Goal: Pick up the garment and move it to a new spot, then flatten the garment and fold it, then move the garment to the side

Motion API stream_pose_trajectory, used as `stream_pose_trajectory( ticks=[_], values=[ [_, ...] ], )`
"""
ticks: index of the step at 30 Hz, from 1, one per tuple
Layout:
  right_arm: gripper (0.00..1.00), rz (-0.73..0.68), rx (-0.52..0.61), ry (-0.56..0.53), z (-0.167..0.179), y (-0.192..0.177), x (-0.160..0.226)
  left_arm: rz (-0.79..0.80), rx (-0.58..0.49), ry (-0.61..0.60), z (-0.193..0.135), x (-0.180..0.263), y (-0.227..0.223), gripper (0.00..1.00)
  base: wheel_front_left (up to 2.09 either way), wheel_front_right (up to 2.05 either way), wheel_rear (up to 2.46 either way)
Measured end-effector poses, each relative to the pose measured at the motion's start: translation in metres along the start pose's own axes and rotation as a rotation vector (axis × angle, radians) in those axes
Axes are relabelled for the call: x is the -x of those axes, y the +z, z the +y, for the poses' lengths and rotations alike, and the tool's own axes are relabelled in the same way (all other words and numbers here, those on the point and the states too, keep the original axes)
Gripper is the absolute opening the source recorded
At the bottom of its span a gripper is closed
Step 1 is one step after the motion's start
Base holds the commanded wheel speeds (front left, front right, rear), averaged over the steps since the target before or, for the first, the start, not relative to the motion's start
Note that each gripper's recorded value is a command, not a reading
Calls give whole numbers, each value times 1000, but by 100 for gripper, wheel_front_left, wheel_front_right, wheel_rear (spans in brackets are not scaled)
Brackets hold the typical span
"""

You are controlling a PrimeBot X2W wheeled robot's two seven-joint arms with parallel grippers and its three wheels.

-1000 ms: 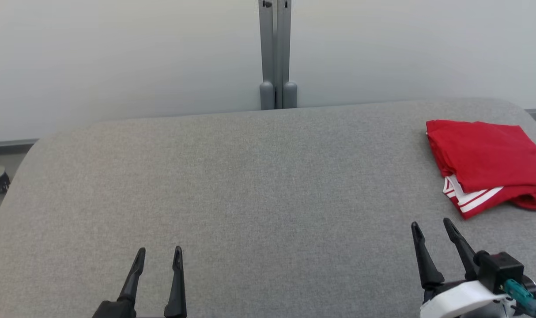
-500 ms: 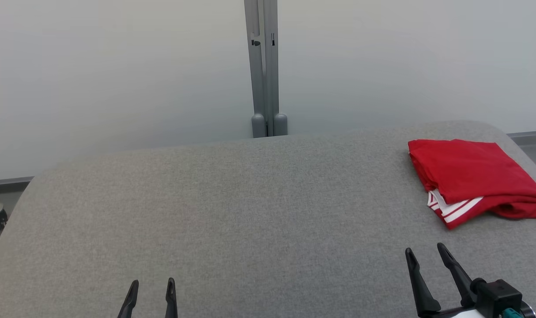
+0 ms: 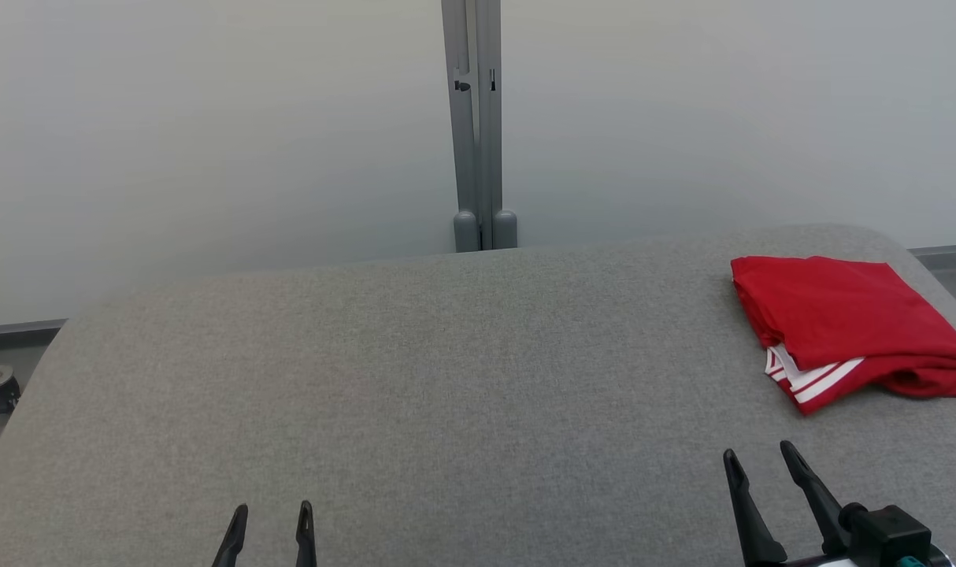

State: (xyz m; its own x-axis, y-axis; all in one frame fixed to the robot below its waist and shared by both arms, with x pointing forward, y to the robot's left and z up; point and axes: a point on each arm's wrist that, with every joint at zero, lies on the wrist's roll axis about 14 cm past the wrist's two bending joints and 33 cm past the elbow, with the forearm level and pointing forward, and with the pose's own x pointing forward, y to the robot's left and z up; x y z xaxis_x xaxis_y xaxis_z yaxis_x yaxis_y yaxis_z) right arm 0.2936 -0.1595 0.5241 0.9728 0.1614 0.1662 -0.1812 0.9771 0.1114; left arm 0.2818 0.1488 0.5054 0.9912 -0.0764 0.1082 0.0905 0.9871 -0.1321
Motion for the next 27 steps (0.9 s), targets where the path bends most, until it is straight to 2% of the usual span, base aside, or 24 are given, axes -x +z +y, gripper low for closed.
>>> stream_pose_trajectory(
  ticks=[1, 6, 27],
  values=[
    [0, 4, -1, -1, 0, -1, 0, 4, -6, 1, 0, 0, -1, 0, 0, 0, 0],
    [0, 58, -30, -16, -1, -18, 6, 52, 15, 12, 2, 4, -15, 0, 0, 0, 0],
    [0, 75, -389, -143, -25, -21, -11, 105, 383, 118, 25, -17, -22, 0, 0, 0, 0]
  ],
)
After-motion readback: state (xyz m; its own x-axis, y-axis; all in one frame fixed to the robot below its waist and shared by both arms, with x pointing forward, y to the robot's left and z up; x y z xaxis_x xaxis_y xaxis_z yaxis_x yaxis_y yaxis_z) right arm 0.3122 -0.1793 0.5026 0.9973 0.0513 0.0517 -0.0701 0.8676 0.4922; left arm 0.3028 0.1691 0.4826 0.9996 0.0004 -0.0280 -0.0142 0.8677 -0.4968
